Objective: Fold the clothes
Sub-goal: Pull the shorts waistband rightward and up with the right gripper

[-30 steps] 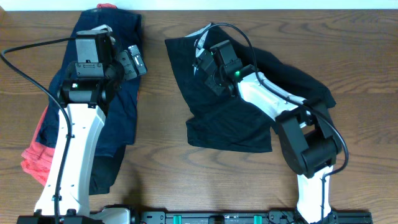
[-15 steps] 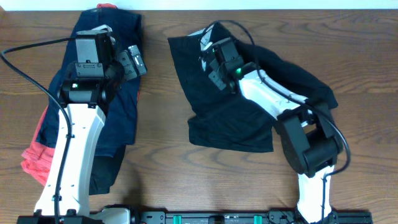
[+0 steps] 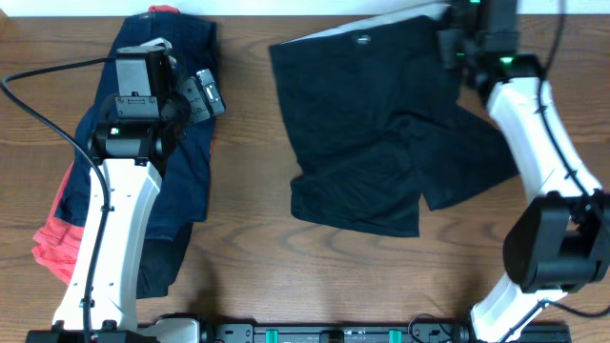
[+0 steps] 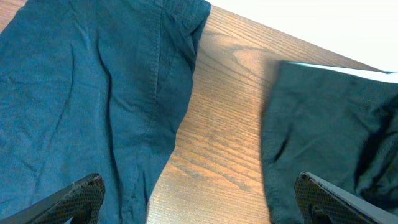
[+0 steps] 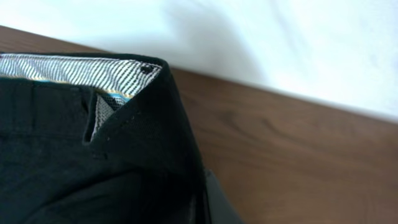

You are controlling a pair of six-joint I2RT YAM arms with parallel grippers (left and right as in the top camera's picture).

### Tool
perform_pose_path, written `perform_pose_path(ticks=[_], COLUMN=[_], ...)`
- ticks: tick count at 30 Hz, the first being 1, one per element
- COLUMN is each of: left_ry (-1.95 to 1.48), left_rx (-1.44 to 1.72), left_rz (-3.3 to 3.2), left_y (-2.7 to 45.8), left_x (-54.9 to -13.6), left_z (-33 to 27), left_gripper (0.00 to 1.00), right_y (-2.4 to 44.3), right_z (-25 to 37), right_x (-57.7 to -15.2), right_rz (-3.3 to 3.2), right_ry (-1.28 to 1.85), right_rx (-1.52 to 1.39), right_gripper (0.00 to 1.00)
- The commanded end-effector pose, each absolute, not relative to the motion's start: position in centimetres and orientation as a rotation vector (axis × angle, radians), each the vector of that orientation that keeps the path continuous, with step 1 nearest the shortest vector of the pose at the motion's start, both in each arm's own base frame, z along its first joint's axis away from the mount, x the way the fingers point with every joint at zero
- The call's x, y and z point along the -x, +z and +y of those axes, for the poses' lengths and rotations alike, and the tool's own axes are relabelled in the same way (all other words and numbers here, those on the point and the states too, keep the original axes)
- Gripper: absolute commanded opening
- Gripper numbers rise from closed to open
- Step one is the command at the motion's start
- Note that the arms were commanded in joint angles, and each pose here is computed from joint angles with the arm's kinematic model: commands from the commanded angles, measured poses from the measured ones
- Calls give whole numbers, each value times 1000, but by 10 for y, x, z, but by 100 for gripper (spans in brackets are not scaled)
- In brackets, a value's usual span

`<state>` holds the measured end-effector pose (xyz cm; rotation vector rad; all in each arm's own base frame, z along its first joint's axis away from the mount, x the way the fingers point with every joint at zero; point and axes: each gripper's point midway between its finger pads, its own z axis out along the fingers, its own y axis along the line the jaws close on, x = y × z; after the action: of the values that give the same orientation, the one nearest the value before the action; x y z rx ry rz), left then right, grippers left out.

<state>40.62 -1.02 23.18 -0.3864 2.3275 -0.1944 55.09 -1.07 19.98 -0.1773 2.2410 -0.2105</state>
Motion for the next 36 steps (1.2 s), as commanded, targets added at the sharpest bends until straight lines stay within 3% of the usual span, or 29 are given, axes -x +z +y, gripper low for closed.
perform_pose_path(ticks=[1,2,3,4,6,10,16,26,30,36], left_ry=[-181,-181,-180,-180,-181,-181,-185,-173,-173,-173], left_rx=[373,373,373,373,373,373,371,369,369,370], left_rz=[2319,2319,2319,2319,2319,2320,2335,2380,2380,2381], left_y=[236,236,236,236,236,235,231,217,217,216], left_x=[-406,-406,-406,-406,-406,-406,-404,-398,-398,-398], left_z=[-7,-7,-7,-7,-7,-8,-9,-9,-9,-9], left_gripper=[99,99,99,99,98,99,99,99,99,99], right_y=[160,153,146,142,140,161,196,125,107,71], right_z=[-47,-60,-74,-83,-97,-89,-48,-54,-72,-73], right_x=[-557,-560,-563,-565,-567,-567,-539,-477,-470,-465], right_rz=[2308,2310,2306,2301,2287,2244,2271,2631,2680,2701], right_ry=[-189,-195,-195,-194,-181,-50,136,187,192,450], right_rx=[74,31,-22,-62,-135,-113,-26,-48,-61,-48], right_gripper=[10,28,58,70,80,85,85,80,79,74])
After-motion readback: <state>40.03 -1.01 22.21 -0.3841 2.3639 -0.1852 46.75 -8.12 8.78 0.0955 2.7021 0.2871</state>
